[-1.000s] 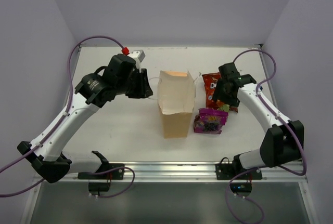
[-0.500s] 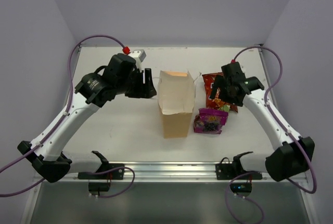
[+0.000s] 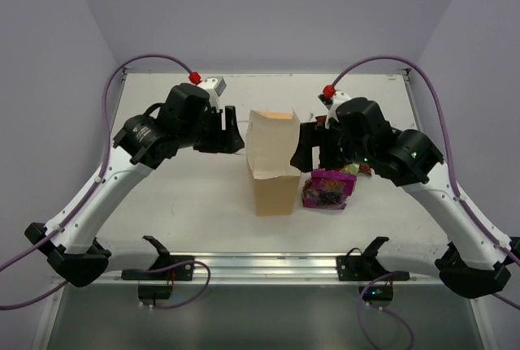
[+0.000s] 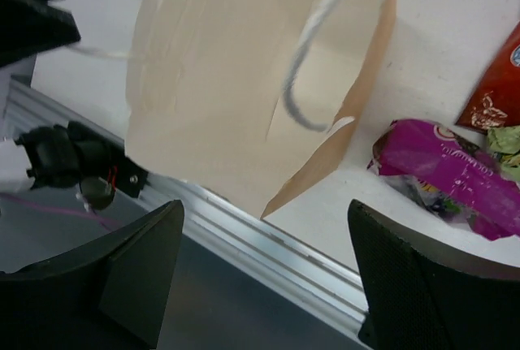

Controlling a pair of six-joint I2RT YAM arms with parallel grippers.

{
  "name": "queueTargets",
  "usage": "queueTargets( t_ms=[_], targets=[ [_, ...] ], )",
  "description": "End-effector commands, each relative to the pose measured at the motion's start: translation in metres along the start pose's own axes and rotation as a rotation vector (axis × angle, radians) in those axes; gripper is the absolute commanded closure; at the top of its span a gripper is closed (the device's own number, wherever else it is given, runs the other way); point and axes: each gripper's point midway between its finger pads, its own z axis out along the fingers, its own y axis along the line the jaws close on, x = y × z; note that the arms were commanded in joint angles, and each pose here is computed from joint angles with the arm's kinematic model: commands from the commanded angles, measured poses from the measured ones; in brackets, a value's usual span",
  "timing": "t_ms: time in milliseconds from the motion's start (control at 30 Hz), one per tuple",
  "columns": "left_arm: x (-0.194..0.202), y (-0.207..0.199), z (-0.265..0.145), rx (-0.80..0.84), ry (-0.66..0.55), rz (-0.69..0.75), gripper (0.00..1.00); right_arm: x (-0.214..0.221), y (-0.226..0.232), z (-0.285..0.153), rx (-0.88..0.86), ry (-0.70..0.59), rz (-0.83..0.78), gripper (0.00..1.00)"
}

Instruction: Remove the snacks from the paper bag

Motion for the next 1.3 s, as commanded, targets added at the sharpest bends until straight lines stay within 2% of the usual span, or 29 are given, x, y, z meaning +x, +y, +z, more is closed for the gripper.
queueTargets(
  t_ms=[0, 133, 300, 567, 800, 867, 967, 1033, 1067, 1100, 1267],
  targets=[
    [-0.007, -0.008, -0.019, 0.051, -0.055, 0.015, 0.32, 0.024, 0.019, -0.012, -0.046, 0.083, -0.044, 0.17],
    [-0.005, -0.007, -0.024, 0.057, -0.064, 0.004, 0.32, 0.03, 0.037, -0.014, -0.076, 0.102, -0.116, 0.19],
    [-0.002, -0.006, -0.026, 0.058, -0.06, 0.002, 0.32, 0.019, 0.049, -0.008, -0.063, 0.093, -0.11, 0.19],
    [0.006, -0.002, -0.029, 0.05, -0.05, 0.0, 0.32, 0.003, 0.047, 0.007, 0.025, 0.065, -0.078, 0.13],
    [0.007, 0.0, -0.033, 0.049, -0.047, 0.007, 0.32, 0.01, 0.041, 0.012, 0.052, 0.082, -0.074, 0.08],
    [0.008, 0.0, -0.033, 0.05, -0.041, 0.011, 0.29, 0.013, 0.038, 0.013, 0.056, 0.083, -0.07, 0.05],
    [0.009, 0.001, -0.034, 0.049, -0.042, 0.01, 0.16, 0.016, 0.036, 0.012, 0.058, 0.083, -0.063, 0.01],
    [0.011, 0.001, -0.033, 0.05, -0.038, 0.01, 0.14, 0.017, 0.035, 0.013, 0.06, 0.082, -0.061, 0.01],
    [0.011, 0.001, -0.033, 0.049, -0.036, 0.008, 0.05, 0.019, 0.033, 0.015, 0.068, 0.087, -0.062, 0.01],
    [0.013, 0.001, -0.033, 0.05, -0.032, 0.008, 0.03, 0.019, 0.032, 0.015, 0.073, 0.084, -0.062, 0.01],
    [0.014, 0.004, -0.033, 0.04, -0.033, 0.005, 0.01, 0.017, 0.034, 0.016, 0.052, 0.067, -0.075, 0.01]
  ],
)
